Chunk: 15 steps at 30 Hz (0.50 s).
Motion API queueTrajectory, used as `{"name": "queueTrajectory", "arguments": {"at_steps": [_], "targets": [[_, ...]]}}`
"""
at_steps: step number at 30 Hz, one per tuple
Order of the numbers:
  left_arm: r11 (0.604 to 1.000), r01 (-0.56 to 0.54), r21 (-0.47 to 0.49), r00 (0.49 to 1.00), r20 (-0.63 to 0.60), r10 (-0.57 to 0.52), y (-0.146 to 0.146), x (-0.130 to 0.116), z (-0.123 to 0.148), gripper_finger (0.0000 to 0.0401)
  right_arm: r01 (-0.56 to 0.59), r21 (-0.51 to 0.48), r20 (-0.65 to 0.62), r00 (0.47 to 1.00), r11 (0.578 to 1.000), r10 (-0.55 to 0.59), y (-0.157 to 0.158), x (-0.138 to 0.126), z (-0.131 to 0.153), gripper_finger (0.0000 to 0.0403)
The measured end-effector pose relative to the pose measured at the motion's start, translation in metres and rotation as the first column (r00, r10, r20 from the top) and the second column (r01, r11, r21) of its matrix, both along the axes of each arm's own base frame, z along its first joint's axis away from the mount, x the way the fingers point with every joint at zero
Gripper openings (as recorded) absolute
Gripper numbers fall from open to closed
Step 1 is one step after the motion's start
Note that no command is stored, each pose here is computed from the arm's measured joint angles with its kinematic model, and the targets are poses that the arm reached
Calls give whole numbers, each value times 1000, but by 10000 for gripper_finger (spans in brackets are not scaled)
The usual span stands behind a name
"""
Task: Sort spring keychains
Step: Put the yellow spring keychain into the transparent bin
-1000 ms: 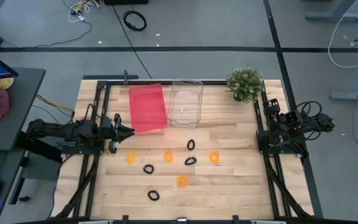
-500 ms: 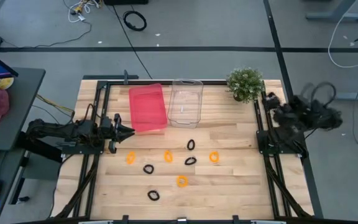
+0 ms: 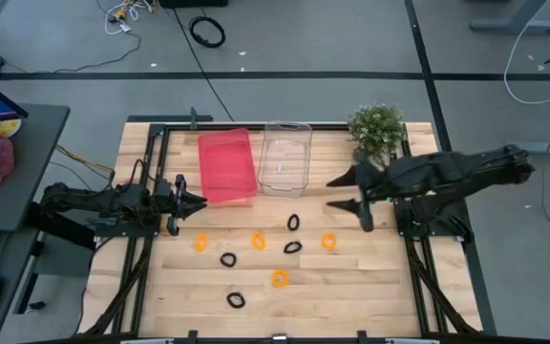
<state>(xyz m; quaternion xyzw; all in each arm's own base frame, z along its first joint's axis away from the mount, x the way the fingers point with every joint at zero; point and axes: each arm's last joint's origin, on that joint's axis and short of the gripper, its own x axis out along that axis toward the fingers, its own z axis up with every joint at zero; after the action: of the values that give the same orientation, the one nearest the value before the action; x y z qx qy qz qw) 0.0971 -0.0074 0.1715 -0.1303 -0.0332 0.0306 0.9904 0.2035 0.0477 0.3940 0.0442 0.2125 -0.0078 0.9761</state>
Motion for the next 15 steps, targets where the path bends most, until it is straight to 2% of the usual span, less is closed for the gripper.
{"name": "queueTrajectory", "arguments": {"at_steps": [6, 9, 11, 15], "targets": [[1000, 0, 0, 1000, 0, 0, 0, 0, 0, 76, -42, 136, -210, 975, 990, 70, 6, 8, -20, 235], [1000, 0, 0, 1000, 0, 0, 0, 0, 0, 76, -47, 218, -268, 958, 975, 106, 8, 5, -24, 235], [1000, 0, 0, 1000, 0, 0, 0, 0, 0, 76, -52, 231, -283, 952, 972, 119, 9, 6, -28, 235], [1000, 0, 0, 1000, 0, 0, 0, 0, 0, 76, -94, 173, -310, 939, 980, 145, 8, 6, -36, 235]]}}
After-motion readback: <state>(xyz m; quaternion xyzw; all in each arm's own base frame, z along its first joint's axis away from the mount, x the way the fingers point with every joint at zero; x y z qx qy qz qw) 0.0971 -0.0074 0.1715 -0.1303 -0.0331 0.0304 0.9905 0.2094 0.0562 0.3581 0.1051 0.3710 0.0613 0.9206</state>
